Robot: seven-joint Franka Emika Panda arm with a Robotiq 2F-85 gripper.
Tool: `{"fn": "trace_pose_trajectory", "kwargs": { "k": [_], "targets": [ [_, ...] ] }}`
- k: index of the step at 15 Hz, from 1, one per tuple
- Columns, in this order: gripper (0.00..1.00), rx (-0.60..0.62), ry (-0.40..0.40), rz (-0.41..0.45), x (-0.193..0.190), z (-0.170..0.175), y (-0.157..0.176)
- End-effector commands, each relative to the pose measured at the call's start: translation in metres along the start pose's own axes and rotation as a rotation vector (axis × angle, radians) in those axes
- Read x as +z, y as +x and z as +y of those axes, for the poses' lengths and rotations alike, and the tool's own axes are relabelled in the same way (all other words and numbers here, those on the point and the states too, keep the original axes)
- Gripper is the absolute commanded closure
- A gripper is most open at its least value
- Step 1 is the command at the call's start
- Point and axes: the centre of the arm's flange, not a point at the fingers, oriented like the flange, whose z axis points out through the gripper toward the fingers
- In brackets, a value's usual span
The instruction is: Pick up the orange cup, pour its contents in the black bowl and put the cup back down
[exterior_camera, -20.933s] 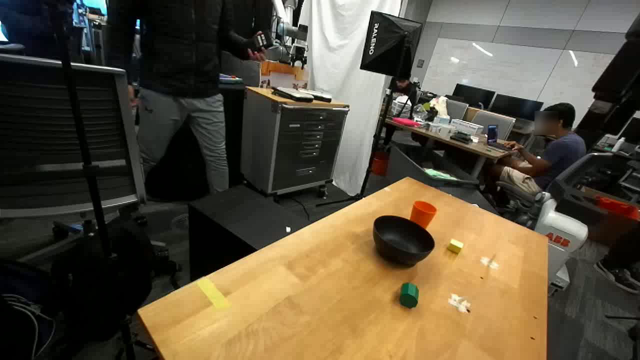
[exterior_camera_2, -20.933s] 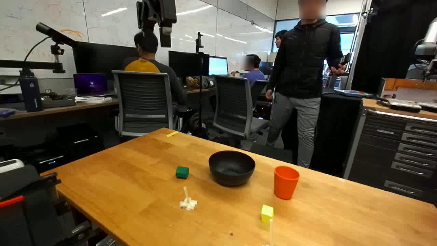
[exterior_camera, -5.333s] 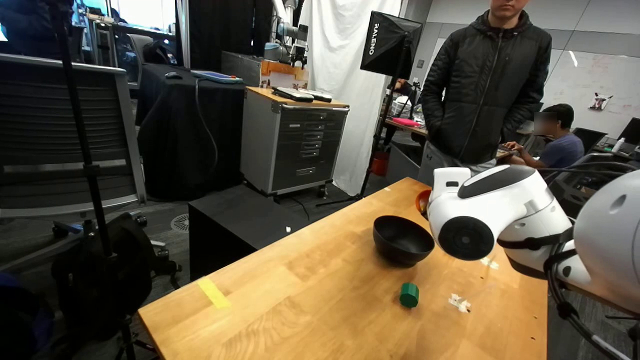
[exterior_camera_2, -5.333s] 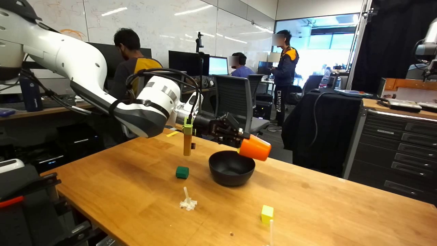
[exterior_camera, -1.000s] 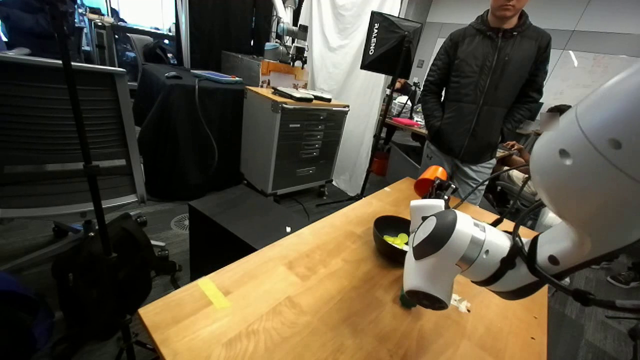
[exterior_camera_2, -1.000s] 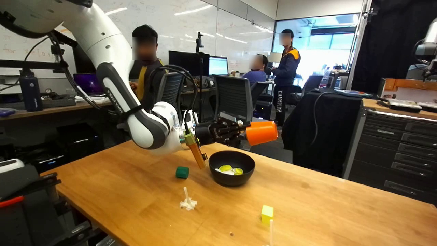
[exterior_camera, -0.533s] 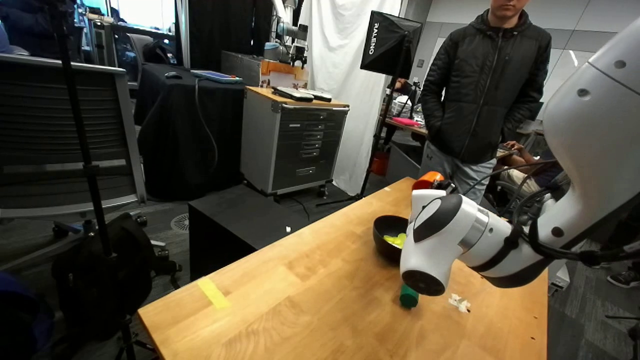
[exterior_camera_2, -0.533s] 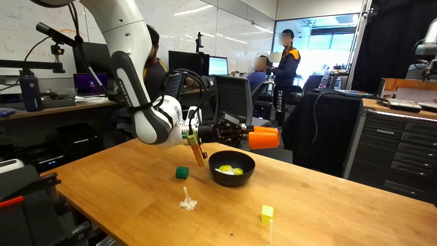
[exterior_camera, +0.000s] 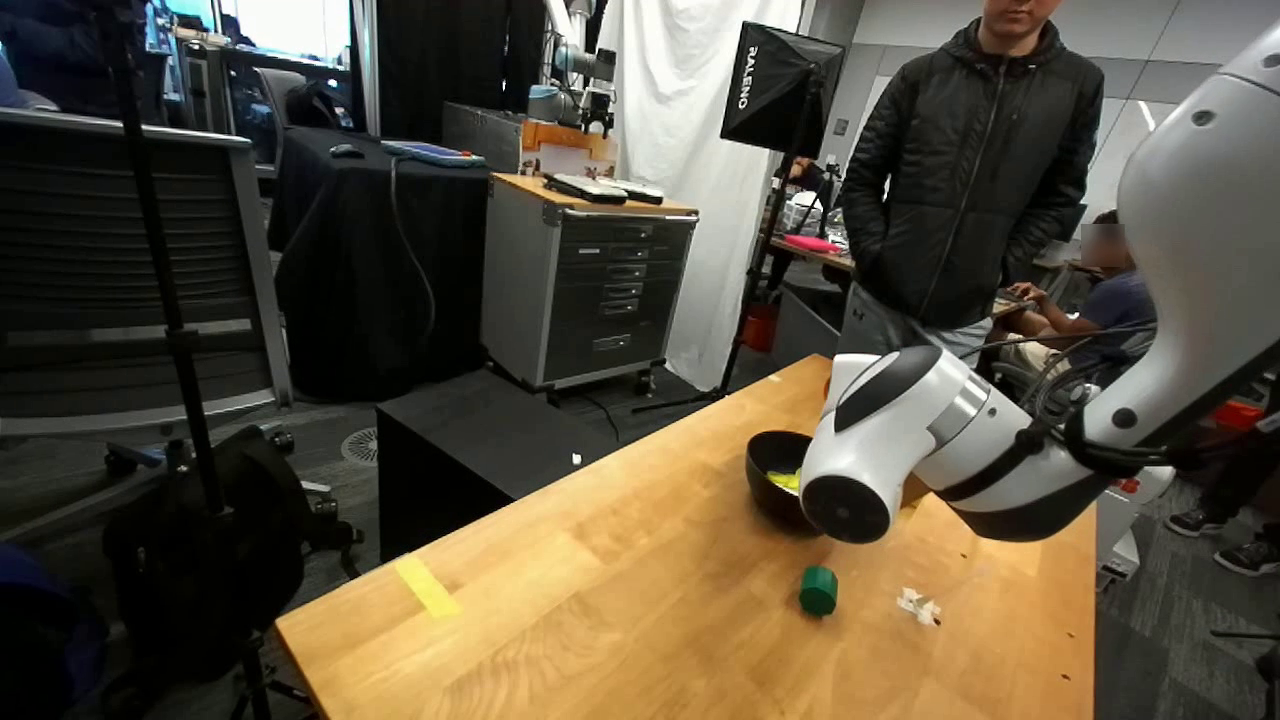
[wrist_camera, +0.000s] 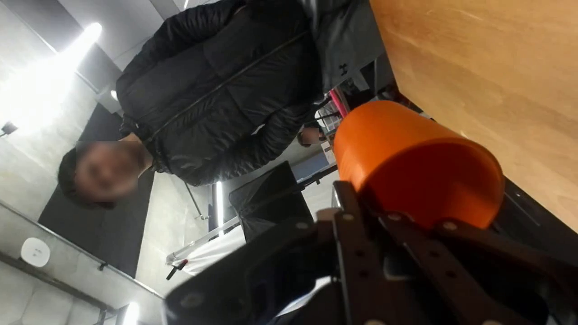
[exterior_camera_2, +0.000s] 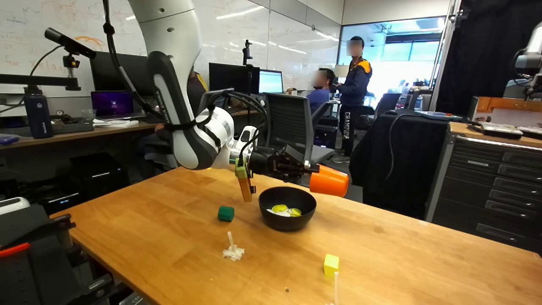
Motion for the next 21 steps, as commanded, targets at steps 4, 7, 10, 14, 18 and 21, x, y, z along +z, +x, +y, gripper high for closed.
{"fn": "trace_pose_trajectory", "kwargs": {
  "k": [4, 7, 10, 14, 18, 21],
  "targets": [
    [0.99, 0.04, 0.102, -0.083, 0.004, 0.027, 0.019],
    [0.99, 0.058, 0.145, -0.115, 0.007, 0.035, 0.025],
    [0.99, 0.075, 0.219, -0.172, 0.011, 0.045, 0.032],
    [0.99, 0.122, 0.316, -0.268, 0.022, 0.063, 0.042],
    [0.99, 0.189, 0.398, -0.366, 0.035, 0.087, 0.055],
    [0.99, 0.248, 0.482, -0.44, 0.045, 0.11, 0.065]
  ]
}}
